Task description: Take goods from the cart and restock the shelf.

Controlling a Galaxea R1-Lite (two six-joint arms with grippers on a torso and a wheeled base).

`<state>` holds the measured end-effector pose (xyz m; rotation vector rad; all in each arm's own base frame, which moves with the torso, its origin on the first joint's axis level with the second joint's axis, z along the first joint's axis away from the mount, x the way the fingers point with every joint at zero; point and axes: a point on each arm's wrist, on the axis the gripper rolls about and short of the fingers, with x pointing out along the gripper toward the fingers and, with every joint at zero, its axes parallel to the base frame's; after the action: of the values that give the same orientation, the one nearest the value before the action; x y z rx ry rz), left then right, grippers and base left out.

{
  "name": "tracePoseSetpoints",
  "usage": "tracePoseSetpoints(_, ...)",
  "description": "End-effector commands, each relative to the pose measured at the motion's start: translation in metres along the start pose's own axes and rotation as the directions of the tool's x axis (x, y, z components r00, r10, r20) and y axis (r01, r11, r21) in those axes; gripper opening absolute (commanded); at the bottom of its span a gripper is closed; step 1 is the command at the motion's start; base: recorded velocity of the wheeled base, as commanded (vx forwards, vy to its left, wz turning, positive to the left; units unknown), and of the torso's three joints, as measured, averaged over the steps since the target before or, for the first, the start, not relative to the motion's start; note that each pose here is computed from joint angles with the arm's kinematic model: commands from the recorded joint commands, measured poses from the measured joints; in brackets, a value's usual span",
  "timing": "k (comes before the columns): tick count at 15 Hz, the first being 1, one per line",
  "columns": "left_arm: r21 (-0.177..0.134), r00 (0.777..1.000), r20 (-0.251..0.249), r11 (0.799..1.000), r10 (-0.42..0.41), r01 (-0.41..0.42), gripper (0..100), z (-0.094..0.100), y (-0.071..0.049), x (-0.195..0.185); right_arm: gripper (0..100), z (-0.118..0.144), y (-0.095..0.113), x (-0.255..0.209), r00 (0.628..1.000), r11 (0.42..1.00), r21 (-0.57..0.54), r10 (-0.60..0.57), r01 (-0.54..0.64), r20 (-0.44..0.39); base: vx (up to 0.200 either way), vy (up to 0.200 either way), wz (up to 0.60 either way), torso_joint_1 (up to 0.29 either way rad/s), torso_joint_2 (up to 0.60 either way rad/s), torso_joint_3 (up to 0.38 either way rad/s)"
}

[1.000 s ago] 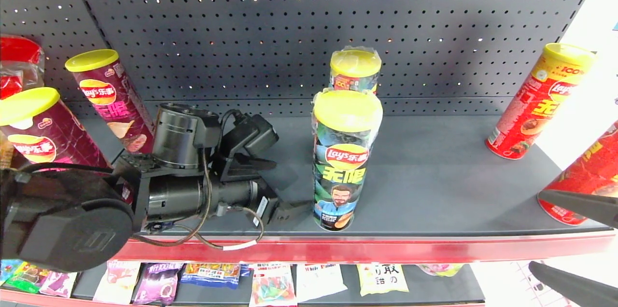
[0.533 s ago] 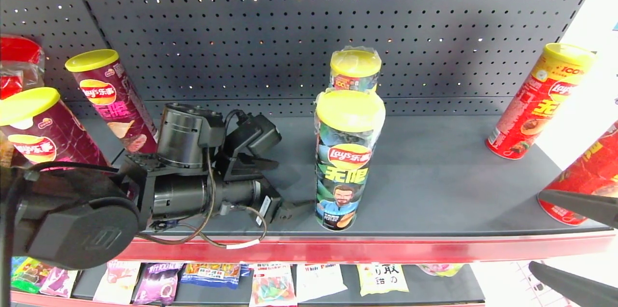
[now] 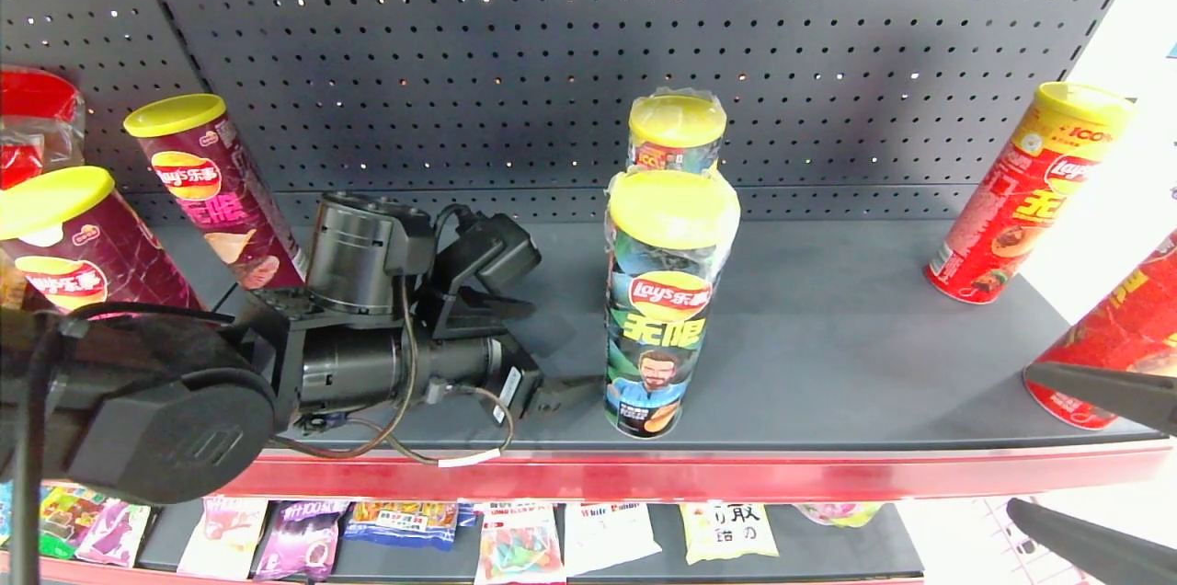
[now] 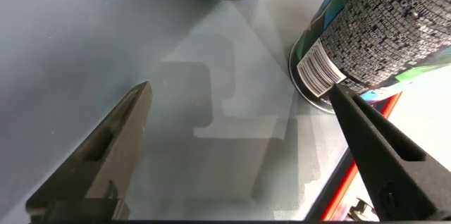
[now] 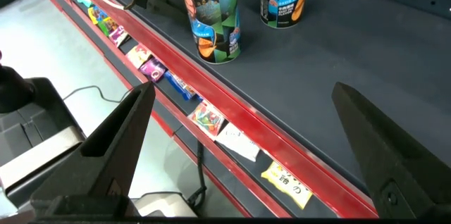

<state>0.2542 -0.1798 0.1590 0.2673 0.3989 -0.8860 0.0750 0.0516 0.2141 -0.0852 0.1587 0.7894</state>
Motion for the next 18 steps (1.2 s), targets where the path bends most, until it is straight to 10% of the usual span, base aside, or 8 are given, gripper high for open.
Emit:
tracePoseSetpoints(1, 0.001, 1.0, -0.001, 1.0, 0.0, 0.0, 100, 0.0, 0.0, 0.001, 100, 0.0, 0.0, 0.0, 1.0, 1.0, 0.0, 0.001, -0.001, -0.001, 0.0, 0.0, 0.0, 0.0, 0.0, 0.0)
tracePoseSetpoints(9, -0.015, 0.997, 0.034, 0.997, 0.071, -0.07, 100, -0.011, -0.004, -0.06, 100, -0.005, 0.001, -0.003, 1.0, 1.0, -0.001, 0.003, -0.003, -0.005, 0.0, 0.0, 0.0, 0.0, 0.0, 0.0)
tracePoseSetpoints(13, -0.045, 0.976, 0.08, 0.979, 0.203, -0.2, 100, -0.06, -0.031, -0.153, 100, -0.015, 0.004, -0.015, 1.0, 1.0, -0.005, -0.003, 0.003, 0.012, 0.0, 0.0, 0.0, 0.0, 0.0, 0.0)
tracePoseSetpoints(15, -0.086, 0.946, 0.084, 0.948, 0.313, -0.306, 100, -0.082, -0.045, -0.198, 100, -0.02, 0.004, -0.025, 0.998, 0.998, 0.002, -0.061, 0.061, 0.012, 0.0, 0.0, 0.0, 0.0, 0.0, 0.0)
tracePoseSetpoints(18, -0.237, 0.895, 0.044, 0.875, 0.444, -0.422, 100, -0.097, -0.071, -0.25, 100, -0.037, 0.014, -0.062, 0.988, 0.988, 0.027, -0.151, 0.152, -0.034, 0.0, 0.0, 0.0, 0.0, 0.0, 0.0)
